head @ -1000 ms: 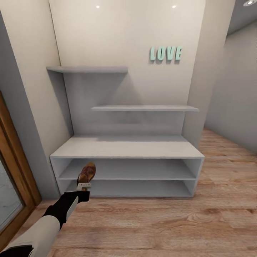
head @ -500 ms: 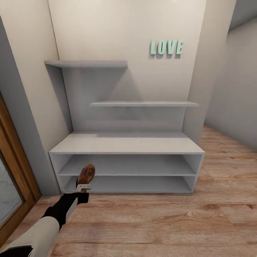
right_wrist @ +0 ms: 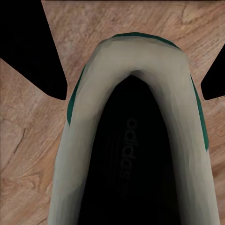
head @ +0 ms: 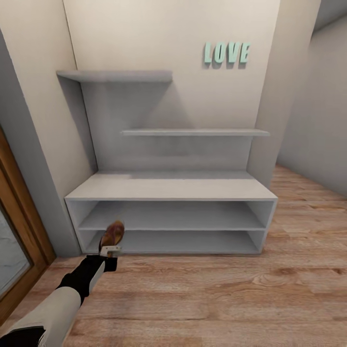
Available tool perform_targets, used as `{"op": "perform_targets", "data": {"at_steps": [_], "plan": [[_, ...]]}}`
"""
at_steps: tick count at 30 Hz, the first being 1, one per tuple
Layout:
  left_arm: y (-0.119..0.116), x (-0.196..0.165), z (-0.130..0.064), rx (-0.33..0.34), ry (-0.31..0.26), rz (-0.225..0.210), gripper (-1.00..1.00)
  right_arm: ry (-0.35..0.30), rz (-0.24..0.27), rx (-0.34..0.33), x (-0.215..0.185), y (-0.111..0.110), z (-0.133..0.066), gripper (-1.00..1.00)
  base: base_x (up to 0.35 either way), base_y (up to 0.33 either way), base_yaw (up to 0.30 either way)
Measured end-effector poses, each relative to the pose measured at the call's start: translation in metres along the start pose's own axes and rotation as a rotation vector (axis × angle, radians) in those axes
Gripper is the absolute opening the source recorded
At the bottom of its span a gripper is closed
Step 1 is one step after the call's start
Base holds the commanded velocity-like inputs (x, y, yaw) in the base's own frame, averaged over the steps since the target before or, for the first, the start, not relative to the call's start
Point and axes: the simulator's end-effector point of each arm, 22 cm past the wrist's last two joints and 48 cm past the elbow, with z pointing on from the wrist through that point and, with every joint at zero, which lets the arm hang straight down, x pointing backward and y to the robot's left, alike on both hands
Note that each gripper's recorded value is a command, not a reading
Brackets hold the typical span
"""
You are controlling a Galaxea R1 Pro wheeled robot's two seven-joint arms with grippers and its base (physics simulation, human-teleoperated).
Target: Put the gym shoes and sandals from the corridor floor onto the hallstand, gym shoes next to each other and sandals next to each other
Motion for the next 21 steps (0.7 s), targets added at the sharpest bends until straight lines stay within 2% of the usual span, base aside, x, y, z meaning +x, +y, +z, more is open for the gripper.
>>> {"op": "perform_targets", "data": {"at_steps": [4, 6, 12, 21], "plan": [[0.002, -0.009, -0.005, -0.007, 0.083, 0.006, -1.00, 0.001, -0.003, 0.000, 0.005, -0.001, 0.001, -1.00, 0.000, 0.000, 0.000], [0.003, -0.017, -0.008, -0.008, 0.092, 0.006, -1.00, 0.002, -0.003, 0.000, 0.005, -0.001, 0.001, -1.00, 0.000, 0.000, 0.000], [0.005, -0.037, -0.014, -0.016, 0.080, 0.016, -1.00, 0.003, -0.004, 0.000, 0.006, -0.001, 0.001, -1.00, 0.000, 0.000, 0.000], [0.000, -0.037, -0.013, -0.013, 0.080, 0.023, -1.00, 0.003, -0.004, -0.002, 0.006, -0.001, 0.001, -1.00, 0.000, 0.000, 0.000]]}}
